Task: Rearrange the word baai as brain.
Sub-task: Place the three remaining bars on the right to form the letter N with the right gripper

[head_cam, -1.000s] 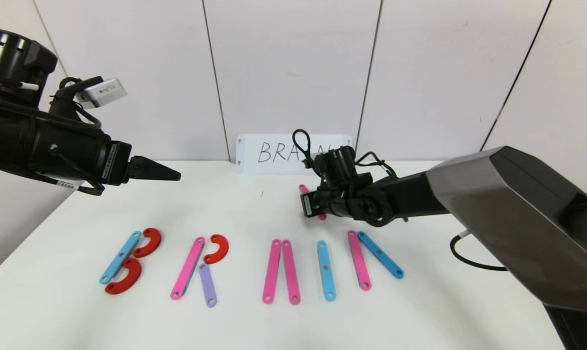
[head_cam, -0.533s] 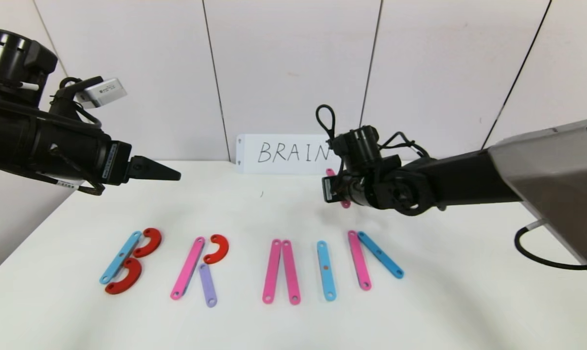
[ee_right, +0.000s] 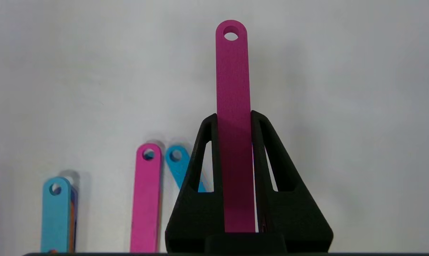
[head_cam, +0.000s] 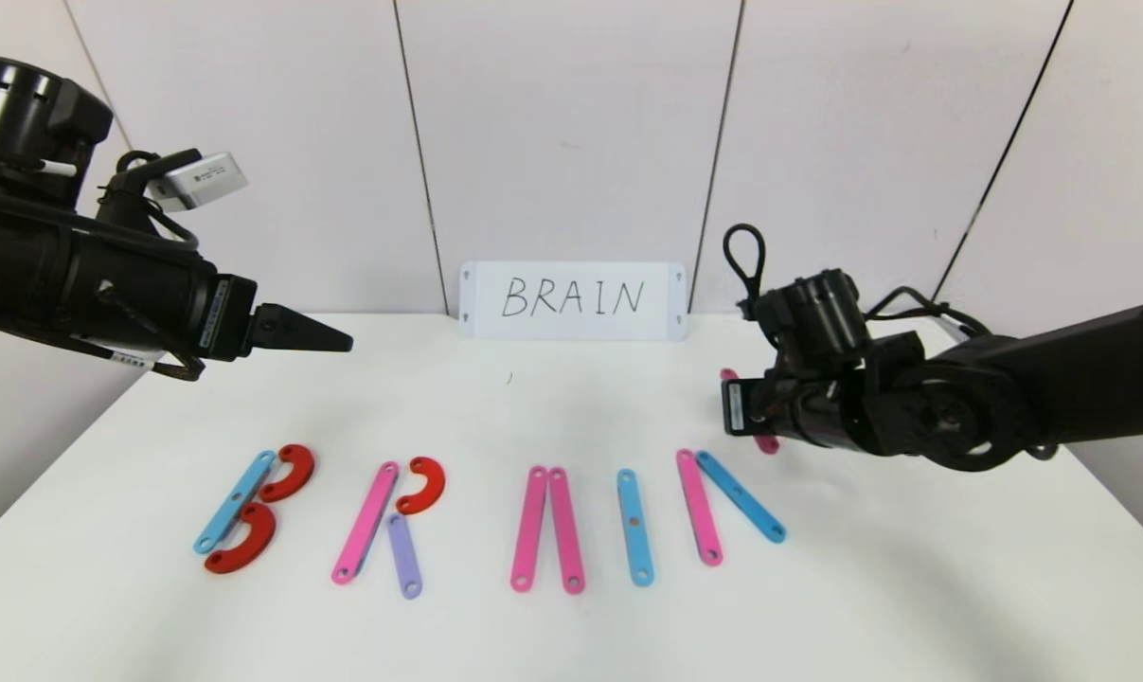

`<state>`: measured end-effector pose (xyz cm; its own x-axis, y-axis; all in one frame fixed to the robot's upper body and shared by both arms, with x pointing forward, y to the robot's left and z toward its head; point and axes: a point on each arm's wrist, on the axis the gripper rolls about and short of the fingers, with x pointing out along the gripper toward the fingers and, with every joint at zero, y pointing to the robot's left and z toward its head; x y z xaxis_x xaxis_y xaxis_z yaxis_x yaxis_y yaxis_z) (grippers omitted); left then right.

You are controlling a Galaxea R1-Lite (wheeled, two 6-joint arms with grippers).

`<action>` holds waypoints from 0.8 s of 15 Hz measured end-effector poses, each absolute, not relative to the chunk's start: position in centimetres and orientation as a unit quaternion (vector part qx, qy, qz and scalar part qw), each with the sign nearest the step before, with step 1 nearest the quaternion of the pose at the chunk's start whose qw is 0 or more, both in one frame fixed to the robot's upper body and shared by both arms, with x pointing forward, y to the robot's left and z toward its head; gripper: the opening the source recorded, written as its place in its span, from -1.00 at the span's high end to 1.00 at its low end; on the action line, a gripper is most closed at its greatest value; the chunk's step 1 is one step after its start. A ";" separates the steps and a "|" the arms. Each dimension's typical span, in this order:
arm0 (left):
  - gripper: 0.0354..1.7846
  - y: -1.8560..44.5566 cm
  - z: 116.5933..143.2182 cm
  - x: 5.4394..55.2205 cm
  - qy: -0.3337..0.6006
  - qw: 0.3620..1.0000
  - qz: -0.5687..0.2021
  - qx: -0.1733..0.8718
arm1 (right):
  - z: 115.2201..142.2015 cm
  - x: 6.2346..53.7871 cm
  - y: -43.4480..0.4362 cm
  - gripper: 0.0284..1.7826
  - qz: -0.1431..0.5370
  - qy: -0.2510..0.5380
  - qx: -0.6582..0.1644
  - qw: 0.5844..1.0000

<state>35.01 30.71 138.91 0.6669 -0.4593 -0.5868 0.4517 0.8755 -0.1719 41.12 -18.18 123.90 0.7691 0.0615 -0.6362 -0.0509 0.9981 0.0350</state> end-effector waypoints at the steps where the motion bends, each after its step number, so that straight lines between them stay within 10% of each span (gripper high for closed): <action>1: -0.95 30.7 138.9 35.0 0.323 0.913 -0.249 -0.006 | 123.7 40.7 -18.9 0.73 0.031 0.338 0.015 0.940; 12: -0.95 30.7 138.9 35.1 0.321 0.914 -0.248 -0.006 | 119.8 37.9 -20.9 0.73 0.033 0.391 0.039 0.919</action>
<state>35.07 30.74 138.89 0.6704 -0.4572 -0.5844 0.4500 0.8767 -0.1698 37.90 -20.85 119.81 0.6925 0.0914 -0.7157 -0.0302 0.9947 0.0978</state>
